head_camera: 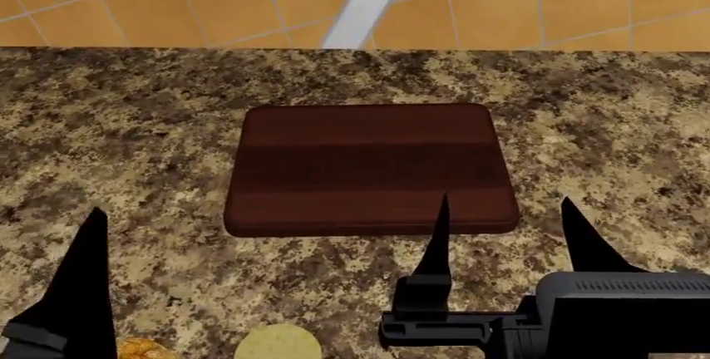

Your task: Place the bread and cheese on the cutting board.

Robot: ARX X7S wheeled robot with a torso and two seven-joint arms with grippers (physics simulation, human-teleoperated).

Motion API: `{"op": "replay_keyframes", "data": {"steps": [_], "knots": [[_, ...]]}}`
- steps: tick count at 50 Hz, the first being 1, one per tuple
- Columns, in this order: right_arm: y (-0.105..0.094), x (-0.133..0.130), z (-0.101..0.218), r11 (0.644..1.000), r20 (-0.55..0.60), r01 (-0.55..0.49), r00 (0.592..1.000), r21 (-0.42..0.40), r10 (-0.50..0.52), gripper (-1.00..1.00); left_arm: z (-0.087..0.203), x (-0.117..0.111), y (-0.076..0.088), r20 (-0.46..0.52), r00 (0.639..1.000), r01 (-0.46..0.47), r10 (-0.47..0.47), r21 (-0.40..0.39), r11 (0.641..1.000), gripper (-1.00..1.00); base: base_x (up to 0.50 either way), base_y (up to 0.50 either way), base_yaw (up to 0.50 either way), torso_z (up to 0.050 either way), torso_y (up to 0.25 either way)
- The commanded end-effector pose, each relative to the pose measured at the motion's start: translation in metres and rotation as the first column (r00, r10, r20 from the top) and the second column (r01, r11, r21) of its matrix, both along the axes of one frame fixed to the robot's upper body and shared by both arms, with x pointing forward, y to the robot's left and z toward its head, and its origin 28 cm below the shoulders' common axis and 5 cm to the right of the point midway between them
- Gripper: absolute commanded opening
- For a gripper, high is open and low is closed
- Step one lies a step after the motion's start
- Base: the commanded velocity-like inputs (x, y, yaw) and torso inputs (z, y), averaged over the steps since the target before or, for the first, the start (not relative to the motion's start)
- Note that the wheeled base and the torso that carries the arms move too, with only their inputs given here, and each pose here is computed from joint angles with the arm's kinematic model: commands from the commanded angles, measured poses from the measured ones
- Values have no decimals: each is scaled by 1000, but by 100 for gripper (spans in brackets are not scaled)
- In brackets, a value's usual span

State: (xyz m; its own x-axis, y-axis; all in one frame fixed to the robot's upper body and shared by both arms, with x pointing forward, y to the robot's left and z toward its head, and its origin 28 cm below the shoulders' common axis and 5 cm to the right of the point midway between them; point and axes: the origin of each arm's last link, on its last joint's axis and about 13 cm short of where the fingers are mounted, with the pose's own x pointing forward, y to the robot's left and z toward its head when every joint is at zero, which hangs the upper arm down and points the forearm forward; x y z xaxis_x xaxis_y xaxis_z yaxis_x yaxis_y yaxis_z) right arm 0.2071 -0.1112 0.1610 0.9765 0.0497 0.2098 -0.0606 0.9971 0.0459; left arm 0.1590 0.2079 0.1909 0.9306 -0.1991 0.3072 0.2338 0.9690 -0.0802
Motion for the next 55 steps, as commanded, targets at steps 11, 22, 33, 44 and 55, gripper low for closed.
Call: {"op": "replay_keyframes", "data": {"steps": [11, 22, 33, 44, 55], "knots": [[-1, 2, -3, 1000, -29, -18, 999, 20, 18, 100, -5, -61, -6, -474, 878, 78, -73, -9, 997, 100, 0, 0, 0, 0, 0], [0, 3, -5, 999, -38, -30, 999, 18, 31, 100, -17, -63, 1, -569, 821, 51, -37, 8, 999, 100, 0, 0, 0, 0, 0], [0, 4, -6, 999, -43, -37, 998, 15, 38, 100, -26, -59, 3, -596, 803, 48, -30, 14, 999, 100, 0, 0, 0, 0, 0], [1, 5, -7, 999, -49, -44, 998, 12, 45, 100, -35, -48, 6, -583, 810, -36, 65, 61, 997, 100, 0, 0, 0, 0, 0], [0, 5, -7, 999, -45, -44, 998, 17, 45, 100, -42, -41, 3, -614, 788, -5, 47, 70, 998, 100, 0, 0, 0, 0, 0]]}}
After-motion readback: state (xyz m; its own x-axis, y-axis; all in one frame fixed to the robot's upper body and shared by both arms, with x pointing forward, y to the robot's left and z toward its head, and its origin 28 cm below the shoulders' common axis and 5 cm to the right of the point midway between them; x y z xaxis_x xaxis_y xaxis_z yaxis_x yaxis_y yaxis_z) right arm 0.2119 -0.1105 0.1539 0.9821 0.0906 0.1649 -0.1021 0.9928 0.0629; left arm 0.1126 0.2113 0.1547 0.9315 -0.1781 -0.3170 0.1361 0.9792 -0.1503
